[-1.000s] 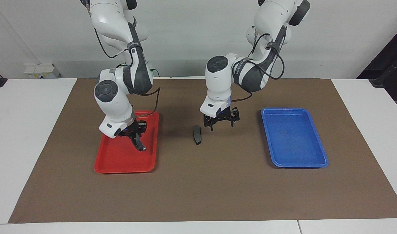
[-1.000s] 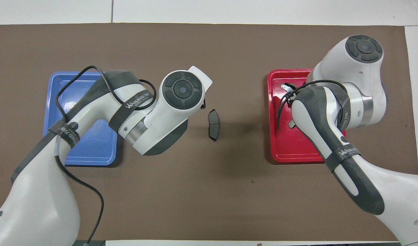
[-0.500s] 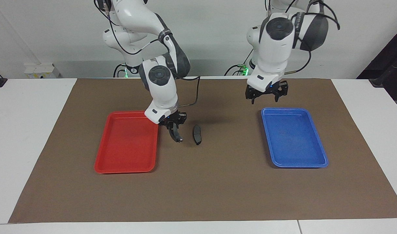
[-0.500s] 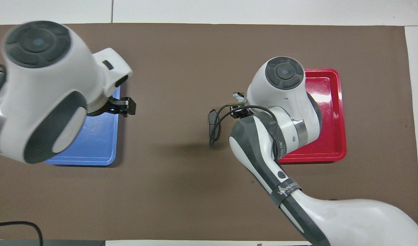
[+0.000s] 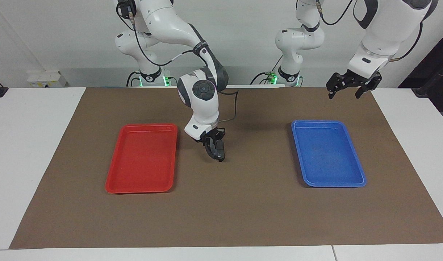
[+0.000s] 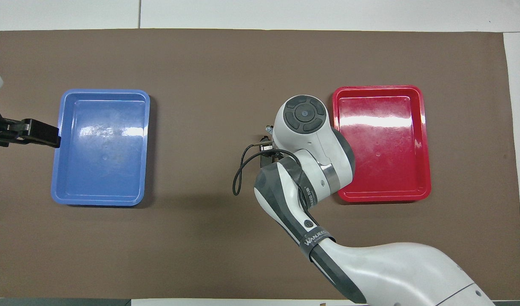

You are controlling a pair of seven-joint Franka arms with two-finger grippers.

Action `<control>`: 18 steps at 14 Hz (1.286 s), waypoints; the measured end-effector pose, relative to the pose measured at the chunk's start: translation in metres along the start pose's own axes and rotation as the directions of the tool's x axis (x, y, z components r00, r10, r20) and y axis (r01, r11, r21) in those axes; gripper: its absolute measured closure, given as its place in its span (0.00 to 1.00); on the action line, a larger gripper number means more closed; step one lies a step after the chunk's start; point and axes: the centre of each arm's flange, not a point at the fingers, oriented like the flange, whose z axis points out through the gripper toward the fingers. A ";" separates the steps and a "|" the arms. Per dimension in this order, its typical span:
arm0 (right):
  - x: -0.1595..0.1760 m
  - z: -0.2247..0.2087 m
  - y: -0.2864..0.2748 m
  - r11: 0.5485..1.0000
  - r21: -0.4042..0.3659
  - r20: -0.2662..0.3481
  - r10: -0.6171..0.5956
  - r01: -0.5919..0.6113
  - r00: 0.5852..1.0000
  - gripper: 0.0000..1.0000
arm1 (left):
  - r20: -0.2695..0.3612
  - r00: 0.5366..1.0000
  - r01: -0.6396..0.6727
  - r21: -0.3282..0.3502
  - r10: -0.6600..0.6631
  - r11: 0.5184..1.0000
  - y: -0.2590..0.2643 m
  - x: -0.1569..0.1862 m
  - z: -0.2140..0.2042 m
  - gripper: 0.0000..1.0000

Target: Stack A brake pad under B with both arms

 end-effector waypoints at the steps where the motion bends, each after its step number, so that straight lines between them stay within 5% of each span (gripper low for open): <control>1: 0.000 0.002 -0.004 1.000 0.008 -0.007 0.010 -0.010 1.000 0.58 | -0.004 1.000 0.002 -0.001 -0.002 1.000 -0.003 -0.002 -0.002 0.00; 18: -0.001 0.025 -0.019 0.999 0.019 -0.016 0.034 -0.034 0.999 0.58 | 0.020 1.000 -0.009 -0.003 0.010 1.000 0.003 -0.004 0.008 0.00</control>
